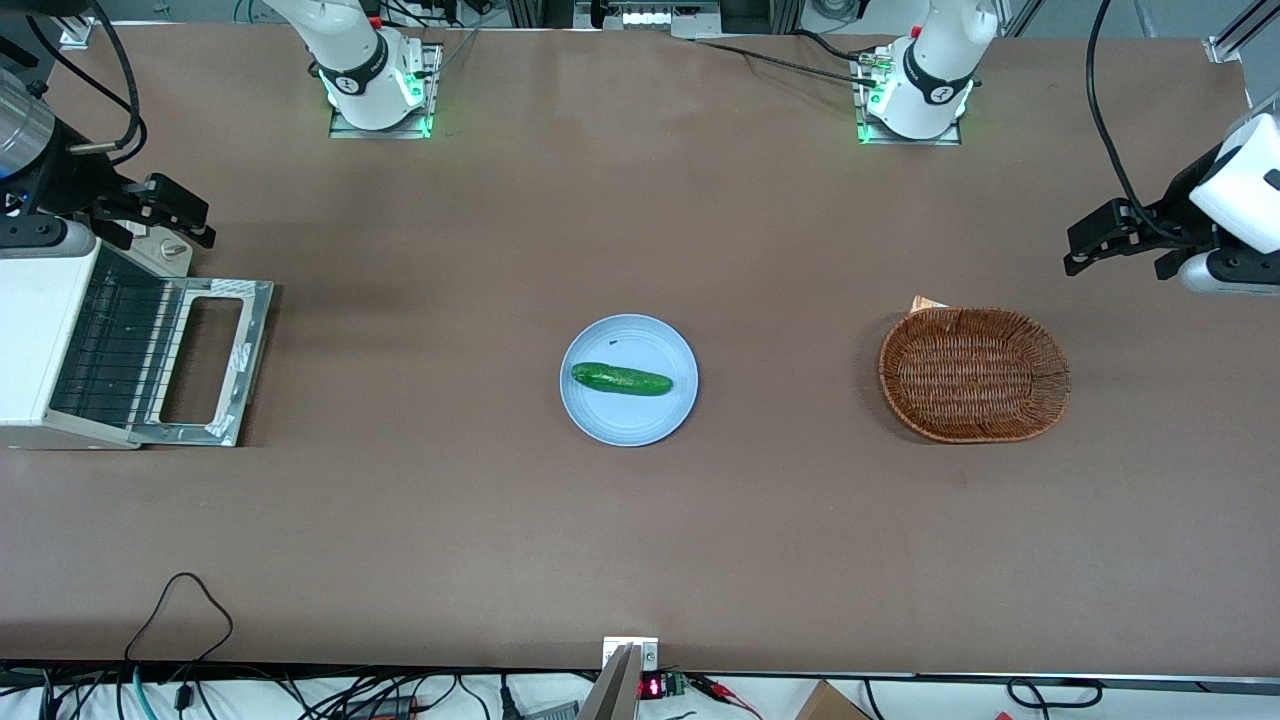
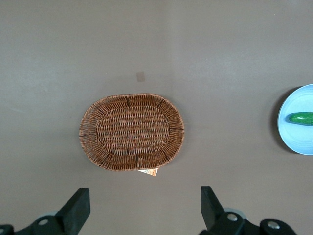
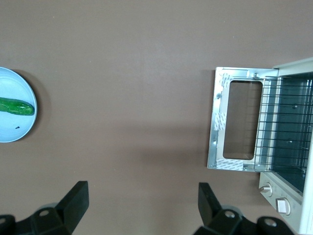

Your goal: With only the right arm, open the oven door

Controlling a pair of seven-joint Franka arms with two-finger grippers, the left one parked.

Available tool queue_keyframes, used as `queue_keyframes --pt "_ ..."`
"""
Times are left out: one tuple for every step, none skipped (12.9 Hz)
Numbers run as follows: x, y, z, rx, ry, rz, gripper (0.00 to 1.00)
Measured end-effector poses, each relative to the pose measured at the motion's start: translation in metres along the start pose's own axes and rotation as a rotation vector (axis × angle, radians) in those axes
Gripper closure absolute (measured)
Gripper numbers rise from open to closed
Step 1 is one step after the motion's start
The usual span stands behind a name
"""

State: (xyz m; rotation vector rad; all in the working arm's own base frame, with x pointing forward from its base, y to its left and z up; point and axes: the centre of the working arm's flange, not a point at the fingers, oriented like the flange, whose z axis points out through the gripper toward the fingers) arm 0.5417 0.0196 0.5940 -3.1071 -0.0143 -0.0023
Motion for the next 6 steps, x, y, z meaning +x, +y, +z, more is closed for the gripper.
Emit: queue_keyframes --pt "-0.0001 0.0012 0.0001 0.0 -0.001 0.002 0.0" --pt "-0.0001 0.0024 0.0001 0.0 -0.002 0.004 0.0" --pt "-0.0001 0.0031 0.0001 0.0 -0.002 0.006 0.0" --pt "-0.0001 0.0035 0.0001 0.0 -0.002 0.006 0.0" --pt "-0.0001 0.0035 0.0001 0.0 -0.002 0.006 0.0" --pt "-0.0001 0.0036 0.0001 0.0 -0.002 0.006 0.0"
